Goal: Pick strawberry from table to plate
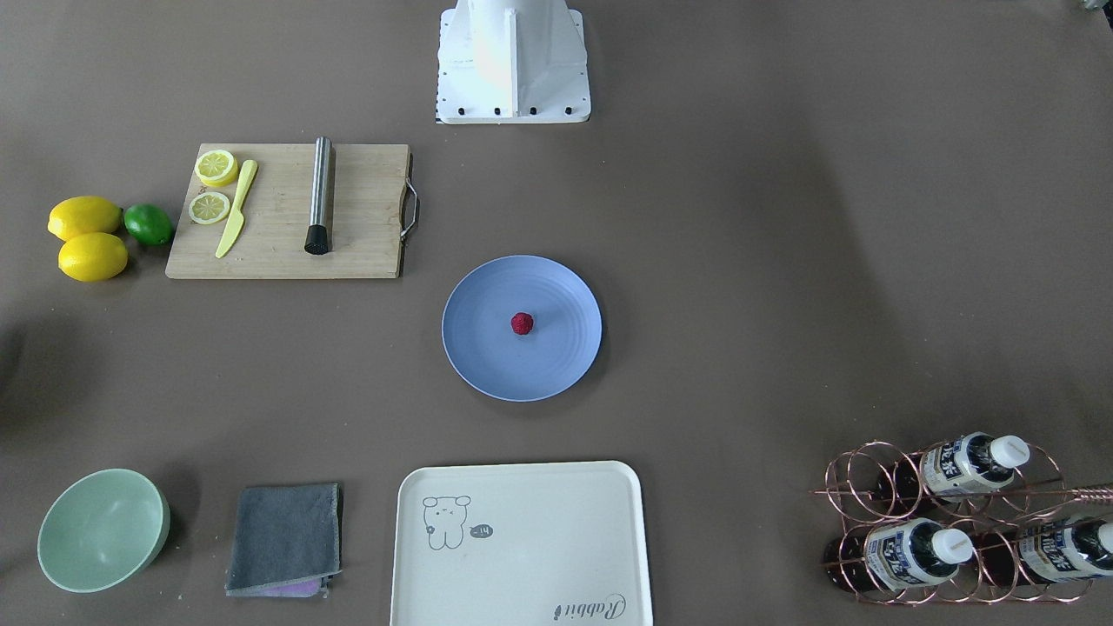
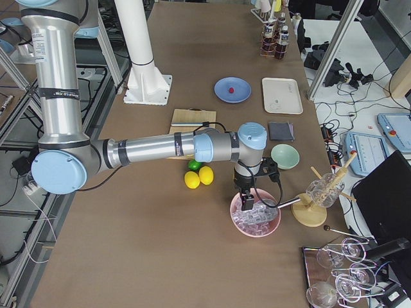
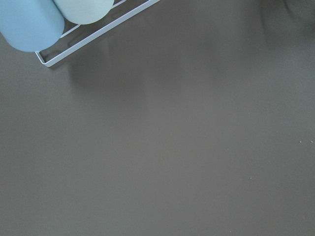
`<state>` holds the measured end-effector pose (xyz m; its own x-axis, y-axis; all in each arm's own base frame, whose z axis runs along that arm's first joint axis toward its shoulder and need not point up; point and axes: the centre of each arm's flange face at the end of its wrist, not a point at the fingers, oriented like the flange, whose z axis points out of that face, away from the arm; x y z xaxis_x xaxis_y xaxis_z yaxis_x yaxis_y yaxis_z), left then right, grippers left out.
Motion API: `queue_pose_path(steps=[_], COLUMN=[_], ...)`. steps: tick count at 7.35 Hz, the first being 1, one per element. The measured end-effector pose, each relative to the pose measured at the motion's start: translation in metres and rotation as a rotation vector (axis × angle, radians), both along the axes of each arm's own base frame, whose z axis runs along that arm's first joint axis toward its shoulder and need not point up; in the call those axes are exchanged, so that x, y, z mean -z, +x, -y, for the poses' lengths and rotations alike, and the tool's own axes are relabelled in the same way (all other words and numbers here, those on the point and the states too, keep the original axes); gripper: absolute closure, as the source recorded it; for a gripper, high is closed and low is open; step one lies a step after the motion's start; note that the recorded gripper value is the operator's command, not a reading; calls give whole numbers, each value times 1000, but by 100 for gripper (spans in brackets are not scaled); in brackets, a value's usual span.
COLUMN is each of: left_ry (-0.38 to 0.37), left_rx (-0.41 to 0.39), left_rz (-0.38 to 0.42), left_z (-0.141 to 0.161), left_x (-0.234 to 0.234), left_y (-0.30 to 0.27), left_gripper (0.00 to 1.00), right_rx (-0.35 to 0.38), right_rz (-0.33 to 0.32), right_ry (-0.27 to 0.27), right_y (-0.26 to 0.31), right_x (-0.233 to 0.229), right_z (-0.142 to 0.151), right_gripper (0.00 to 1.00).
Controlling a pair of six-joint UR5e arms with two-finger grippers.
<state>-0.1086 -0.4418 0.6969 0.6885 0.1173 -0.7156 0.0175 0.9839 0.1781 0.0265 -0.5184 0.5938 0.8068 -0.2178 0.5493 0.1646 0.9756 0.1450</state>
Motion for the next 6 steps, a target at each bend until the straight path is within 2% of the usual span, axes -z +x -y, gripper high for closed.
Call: queue_pose_path(steps=[6], left_ry=[6], left_rx=[-2], left_rz=[-27], left_z=[0], left_x=[2], left_y=[2], left_gripper=[2], right_rx=[0], right_rz=[1], right_ry=[3], right_y=[0], right_x=[2], right_z=[0], right_gripper=[0])
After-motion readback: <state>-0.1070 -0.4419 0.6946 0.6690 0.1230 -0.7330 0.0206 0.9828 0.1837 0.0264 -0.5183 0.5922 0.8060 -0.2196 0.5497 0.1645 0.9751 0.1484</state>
